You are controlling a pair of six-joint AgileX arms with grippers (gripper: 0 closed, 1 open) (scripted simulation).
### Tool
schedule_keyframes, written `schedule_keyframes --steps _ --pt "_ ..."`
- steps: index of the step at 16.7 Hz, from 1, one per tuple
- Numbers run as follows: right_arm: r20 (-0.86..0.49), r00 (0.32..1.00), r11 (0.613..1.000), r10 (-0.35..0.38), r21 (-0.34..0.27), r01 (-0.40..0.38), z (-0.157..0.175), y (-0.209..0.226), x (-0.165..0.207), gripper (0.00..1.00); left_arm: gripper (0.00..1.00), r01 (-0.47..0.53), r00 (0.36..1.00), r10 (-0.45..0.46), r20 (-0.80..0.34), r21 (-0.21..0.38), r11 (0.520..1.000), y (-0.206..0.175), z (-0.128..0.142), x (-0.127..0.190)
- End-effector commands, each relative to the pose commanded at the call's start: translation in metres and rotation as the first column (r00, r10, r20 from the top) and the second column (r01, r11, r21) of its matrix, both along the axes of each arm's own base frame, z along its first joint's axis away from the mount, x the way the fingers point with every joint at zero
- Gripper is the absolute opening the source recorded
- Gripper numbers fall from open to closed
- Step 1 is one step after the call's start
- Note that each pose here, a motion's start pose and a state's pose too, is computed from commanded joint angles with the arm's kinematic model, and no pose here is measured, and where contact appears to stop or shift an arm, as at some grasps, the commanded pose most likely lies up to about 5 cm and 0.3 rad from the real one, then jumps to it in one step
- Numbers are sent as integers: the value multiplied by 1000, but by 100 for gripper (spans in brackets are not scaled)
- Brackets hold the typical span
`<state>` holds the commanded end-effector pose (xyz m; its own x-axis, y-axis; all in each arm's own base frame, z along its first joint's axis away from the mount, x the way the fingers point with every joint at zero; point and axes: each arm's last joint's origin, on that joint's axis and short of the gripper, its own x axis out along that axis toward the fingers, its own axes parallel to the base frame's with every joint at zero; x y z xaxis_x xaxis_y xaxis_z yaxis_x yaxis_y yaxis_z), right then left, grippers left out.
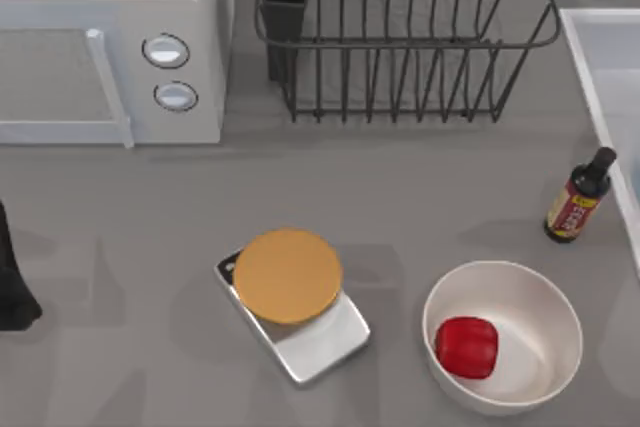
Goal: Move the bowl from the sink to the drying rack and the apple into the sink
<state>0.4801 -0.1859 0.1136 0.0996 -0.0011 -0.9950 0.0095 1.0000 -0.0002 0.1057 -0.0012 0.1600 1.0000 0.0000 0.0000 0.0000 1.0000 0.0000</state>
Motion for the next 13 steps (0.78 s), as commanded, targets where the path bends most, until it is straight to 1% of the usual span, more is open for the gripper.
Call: schedule_keyframes --steps 5,7,10,13 --pt "1 1000 1000 0 0 0 -58 1 5 100 100 0 1000 0 0 0 1000 0 0 0" --pt "0 1000 1000 -1 0 1 -65 1 5 100 100 0 1000 0 0 0 1000 0 0 0" --pt "0 1000 1000 -1 0 1 -65 1 5 100 100 0 1000 0 0 0 1000 0 0 0" --pt "0 1000 1000 -1 0 1 -65 1 5 77 100 0 1000 0 0 0 1000 0 0 0"
